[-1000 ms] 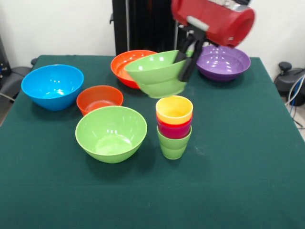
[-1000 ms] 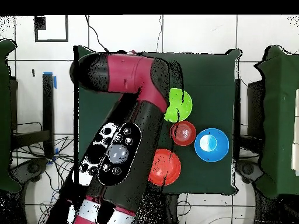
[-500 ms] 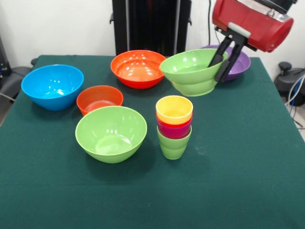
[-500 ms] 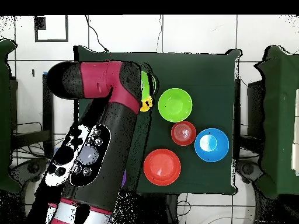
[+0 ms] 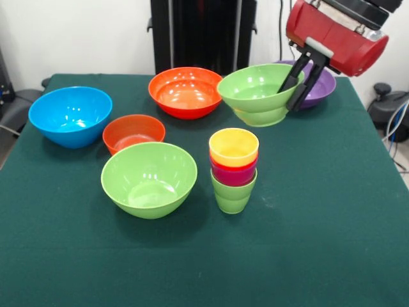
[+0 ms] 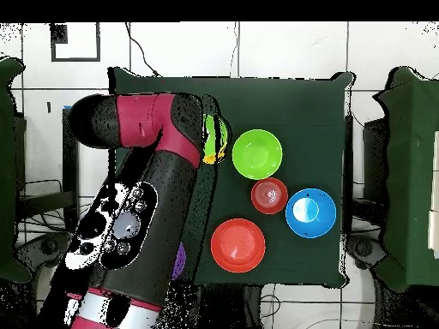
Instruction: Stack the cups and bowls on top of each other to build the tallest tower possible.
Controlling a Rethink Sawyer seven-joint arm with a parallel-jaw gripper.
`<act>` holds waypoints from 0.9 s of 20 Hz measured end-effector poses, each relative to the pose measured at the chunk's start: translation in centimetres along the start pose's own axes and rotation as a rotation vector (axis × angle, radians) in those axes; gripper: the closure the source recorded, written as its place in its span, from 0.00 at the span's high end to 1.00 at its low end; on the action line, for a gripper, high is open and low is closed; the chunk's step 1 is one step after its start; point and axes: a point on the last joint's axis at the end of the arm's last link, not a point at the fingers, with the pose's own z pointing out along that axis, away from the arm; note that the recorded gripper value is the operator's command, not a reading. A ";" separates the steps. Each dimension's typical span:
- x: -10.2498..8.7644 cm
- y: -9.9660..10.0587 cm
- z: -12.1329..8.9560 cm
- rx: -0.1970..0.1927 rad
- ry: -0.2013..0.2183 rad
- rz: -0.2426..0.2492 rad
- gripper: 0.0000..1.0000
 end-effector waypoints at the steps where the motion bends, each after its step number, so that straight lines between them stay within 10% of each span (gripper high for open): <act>1: 0.0 -0.2 0.1 0.005 -0.002 -0.003 0.00; 18: 0.5 -3.3 2.2 0.161 0.009 -0.079 0.00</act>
